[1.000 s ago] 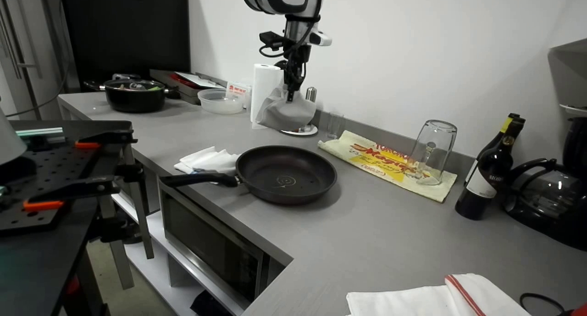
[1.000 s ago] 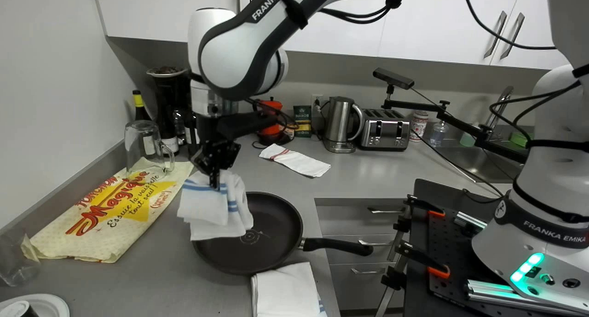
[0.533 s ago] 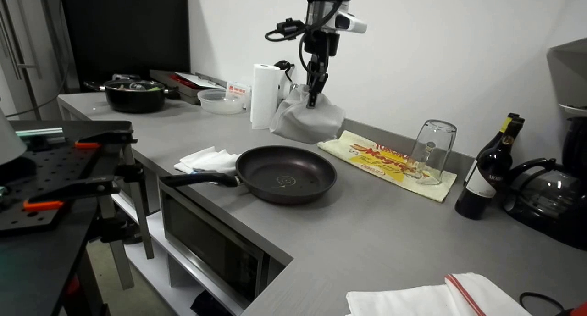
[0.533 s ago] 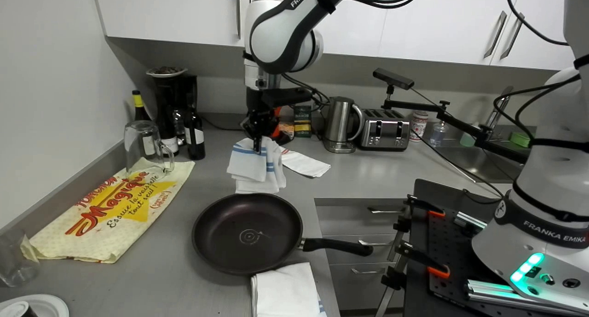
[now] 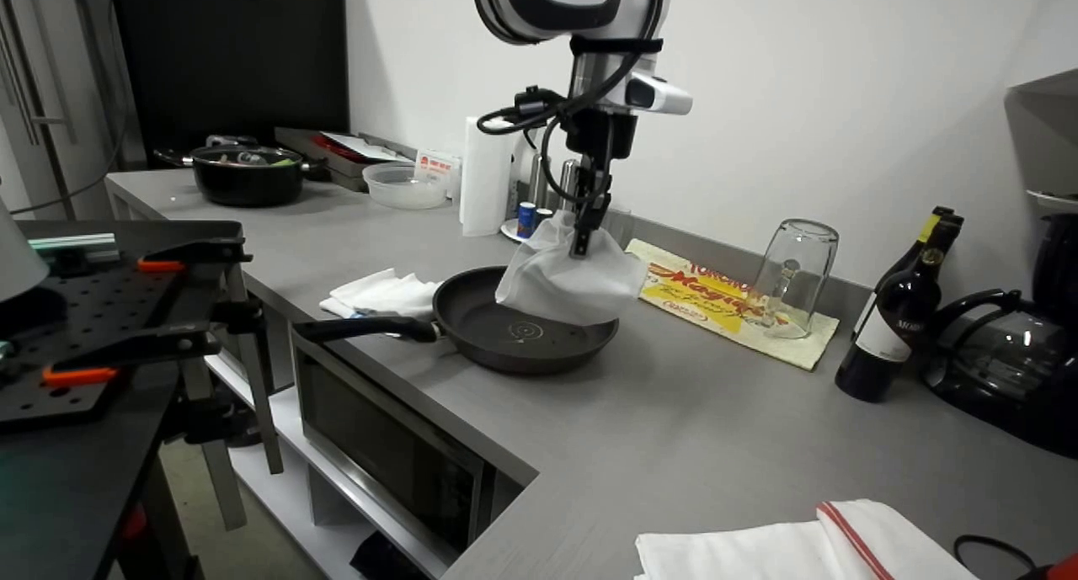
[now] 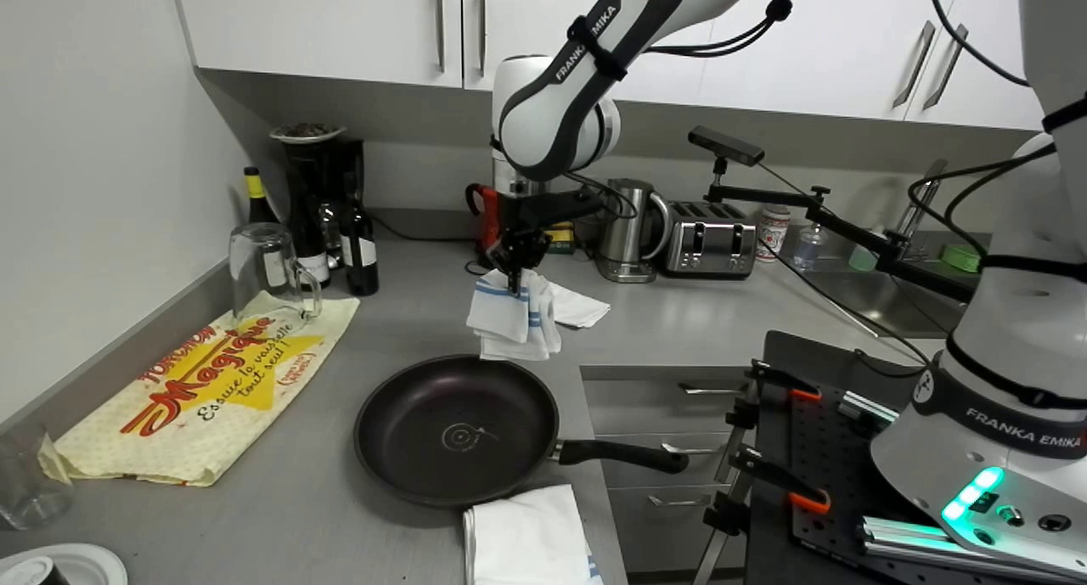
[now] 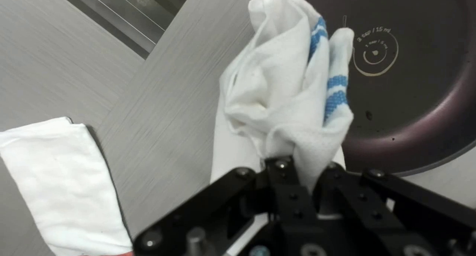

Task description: Wipe the pan with the dish cloth

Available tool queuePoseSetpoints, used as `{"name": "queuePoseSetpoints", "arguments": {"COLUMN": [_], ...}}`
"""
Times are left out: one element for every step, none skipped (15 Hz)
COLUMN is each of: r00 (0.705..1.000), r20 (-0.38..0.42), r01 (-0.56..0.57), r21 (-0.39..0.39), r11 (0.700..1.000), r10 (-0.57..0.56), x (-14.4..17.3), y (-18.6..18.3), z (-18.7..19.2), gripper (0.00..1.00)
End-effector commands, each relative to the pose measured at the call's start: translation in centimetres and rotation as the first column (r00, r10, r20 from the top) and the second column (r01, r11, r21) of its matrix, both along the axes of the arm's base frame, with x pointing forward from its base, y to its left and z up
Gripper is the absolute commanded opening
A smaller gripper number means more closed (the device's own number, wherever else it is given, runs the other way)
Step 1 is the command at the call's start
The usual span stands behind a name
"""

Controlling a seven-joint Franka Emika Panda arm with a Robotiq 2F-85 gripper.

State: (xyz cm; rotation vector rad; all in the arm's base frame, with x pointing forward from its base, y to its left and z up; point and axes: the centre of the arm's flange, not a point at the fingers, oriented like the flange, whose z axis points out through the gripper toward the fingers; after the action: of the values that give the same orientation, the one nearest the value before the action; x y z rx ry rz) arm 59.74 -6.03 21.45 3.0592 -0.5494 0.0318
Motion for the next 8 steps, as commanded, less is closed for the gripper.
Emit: {"name": "queuePoseSetpoints", "arguments": {"r00": [1.0,1.0,1.0,1.0,1.0,1.0,1.0,1.0], "r20": [0.02,0.021,0.021,0.022,0.021,0.018,0.017,0.019], "r01": [0.004,0.007,0.005,0.003,0.003,0.004,0.0,-0.007], "r21": [-0.019,-0.015,-0.011,-0.011,-0.008,-0.006,-0.006,-0.008], "r11": [1.0,1.0,1.0,1.0,1.0,1.0,1.0,1.0], "r10": [-0.004,-0.006,-0.005,-0.003,-0.003,-0.004,0.0,0.007], "x": [0.9,1.1,1.4,1.6,1.9,2.1,2.4,2.6], "y": [-0.5,-0.4,-0.1,0.1,0.3,0.6,1.0,1.4], "z": [-2.6,-3.2,-3.7,-4.2,-4.6,-5.0,-5.3,-5.6], "gripper": [0.03,0.03,0.03,0.03,0.03,0.03,0.03,0.03]}}
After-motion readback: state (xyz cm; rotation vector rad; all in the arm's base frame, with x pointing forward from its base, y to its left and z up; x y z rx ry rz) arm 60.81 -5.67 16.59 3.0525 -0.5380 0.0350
